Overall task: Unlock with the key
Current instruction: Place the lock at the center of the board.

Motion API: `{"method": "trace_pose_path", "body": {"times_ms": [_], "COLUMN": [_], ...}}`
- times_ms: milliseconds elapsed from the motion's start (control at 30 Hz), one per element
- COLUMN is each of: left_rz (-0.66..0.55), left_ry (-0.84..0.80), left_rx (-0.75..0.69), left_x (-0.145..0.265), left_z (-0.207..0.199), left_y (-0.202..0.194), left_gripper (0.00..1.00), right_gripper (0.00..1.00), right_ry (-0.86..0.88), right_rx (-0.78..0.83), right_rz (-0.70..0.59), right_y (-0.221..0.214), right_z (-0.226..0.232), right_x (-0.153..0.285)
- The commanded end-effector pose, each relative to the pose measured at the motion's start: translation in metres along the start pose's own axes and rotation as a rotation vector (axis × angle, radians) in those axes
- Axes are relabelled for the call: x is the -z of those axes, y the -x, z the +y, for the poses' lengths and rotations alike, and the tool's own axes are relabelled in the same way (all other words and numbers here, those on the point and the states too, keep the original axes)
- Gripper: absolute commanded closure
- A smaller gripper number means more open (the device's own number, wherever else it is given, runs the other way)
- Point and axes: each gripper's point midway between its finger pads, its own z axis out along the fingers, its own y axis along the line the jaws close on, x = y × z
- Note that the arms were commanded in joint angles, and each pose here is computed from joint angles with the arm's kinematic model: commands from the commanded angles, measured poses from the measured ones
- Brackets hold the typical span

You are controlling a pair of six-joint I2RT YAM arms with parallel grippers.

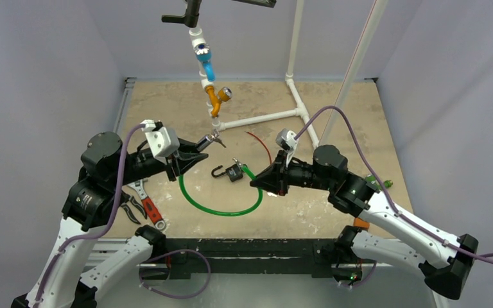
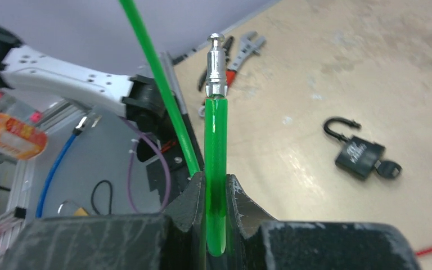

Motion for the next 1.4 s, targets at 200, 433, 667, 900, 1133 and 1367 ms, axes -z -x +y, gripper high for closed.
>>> {"method": "trace_pose_path", "body": {"times_ms": [200, 433, 667, 900, 1133, 1367], "left_rz": [0.423, 0.665, 0.894, 1.021, 1.081, 1.110], "left_ry": [0.122, 0.154, 0.135, 0.116, 0.104, 0.072], "left_rx": [-0.119, -0.133, -0.162, -0.159, -0.138, -0.136], "left_x": [0.004, 0.006, 0.007, 0.010, 0.010, 0.011], "left_z": [0.045, 0.066, 0.086, 0.093, 0.097, 0.096], "left_y": [-0.113, -0.195, -0.259, -0.294, -0.312, -0.328], "left_gripper": [1.00, 1.00, 1.00, 0.96, 0.63, 0.49], "right_gripper": [1.00, 1.00, 1.00, 1.00, 0.89, 0.60], "right_ry": [-0.346, -0.440, -0.557, -0.674, -0.717, -0.742], "right_rx": [-0.179, -0.239, -0.258, -0.268, -0.289, -0.301], "right_rz": [0.103, 0.176, 0.262, 0.314, 0.344, 0.382], "right_y": [-0.052, -0.086, -0.125, -0.163, -0.179, -0.192], "right_z": [-0.065, -0.090, -0.128, -0.163, -0.173, -0.177], "right_x": [0.004, -0.002, -0.018, -0.027, -0.028, -0.024]}}
